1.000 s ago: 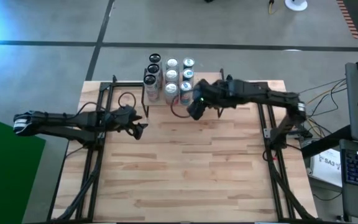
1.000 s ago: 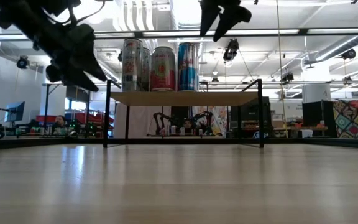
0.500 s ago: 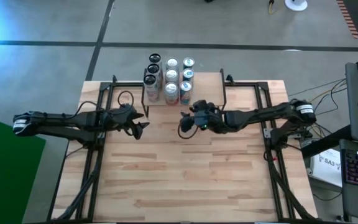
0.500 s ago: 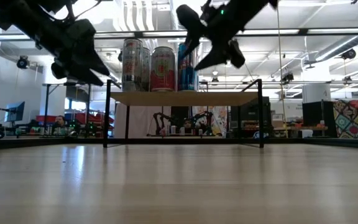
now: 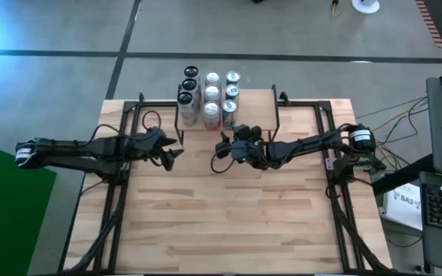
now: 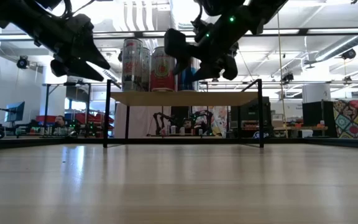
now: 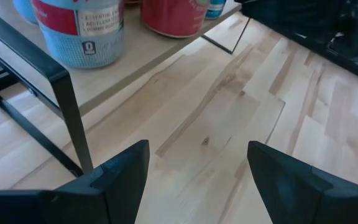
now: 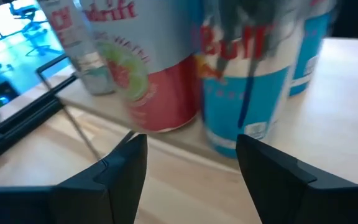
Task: Place canned beverage on shelf
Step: Put the blue soda can on the shelf aligned with the other blue soda cans, then return to Home Position
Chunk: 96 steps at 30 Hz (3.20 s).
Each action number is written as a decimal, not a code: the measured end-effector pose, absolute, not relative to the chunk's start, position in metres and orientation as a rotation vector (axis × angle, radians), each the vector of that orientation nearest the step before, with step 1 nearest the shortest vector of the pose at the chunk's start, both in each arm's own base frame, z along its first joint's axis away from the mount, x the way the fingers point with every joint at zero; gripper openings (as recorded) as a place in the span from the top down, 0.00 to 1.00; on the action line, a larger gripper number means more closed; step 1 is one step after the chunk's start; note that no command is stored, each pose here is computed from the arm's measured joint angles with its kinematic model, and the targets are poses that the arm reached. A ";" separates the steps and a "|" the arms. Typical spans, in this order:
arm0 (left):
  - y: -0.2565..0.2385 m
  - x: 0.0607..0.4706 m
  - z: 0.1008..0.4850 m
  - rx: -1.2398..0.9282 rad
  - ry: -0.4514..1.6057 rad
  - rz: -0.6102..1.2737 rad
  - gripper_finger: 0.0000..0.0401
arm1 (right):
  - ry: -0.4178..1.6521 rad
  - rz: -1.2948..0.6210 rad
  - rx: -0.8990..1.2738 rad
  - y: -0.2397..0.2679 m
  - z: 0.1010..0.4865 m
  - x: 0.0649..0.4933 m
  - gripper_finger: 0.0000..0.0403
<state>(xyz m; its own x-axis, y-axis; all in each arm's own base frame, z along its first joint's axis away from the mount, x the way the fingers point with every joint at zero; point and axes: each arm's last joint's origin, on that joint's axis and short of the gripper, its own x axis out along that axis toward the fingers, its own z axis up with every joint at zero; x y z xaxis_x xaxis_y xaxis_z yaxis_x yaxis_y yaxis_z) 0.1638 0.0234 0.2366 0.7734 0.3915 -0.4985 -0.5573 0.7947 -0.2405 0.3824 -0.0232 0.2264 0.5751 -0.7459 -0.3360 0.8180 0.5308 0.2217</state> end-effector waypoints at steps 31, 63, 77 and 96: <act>0.023 0.161 0.237 -0.374 0.456 0.525 0.36 | 0.215 -1.221 0.295 -0.037 0.221 0.364 0.42; 0.010 0.123 0.251 -0.358 -0.256 0.035 0.99 | 0.053 0.224 0.150 -0.004 0.319 0.255 0.98; 0.008 0.108 0.239 -0.119 -0.177 0.048 1.00 | 0.070 0.214 -0.006 -0.002 0.303 0.194 0.98; 0.008 0.097 0.181 -0.189 -0.160 0.078 1.00 | -0.042 0.154 0.144 -0.001 0.223 0.144 0.98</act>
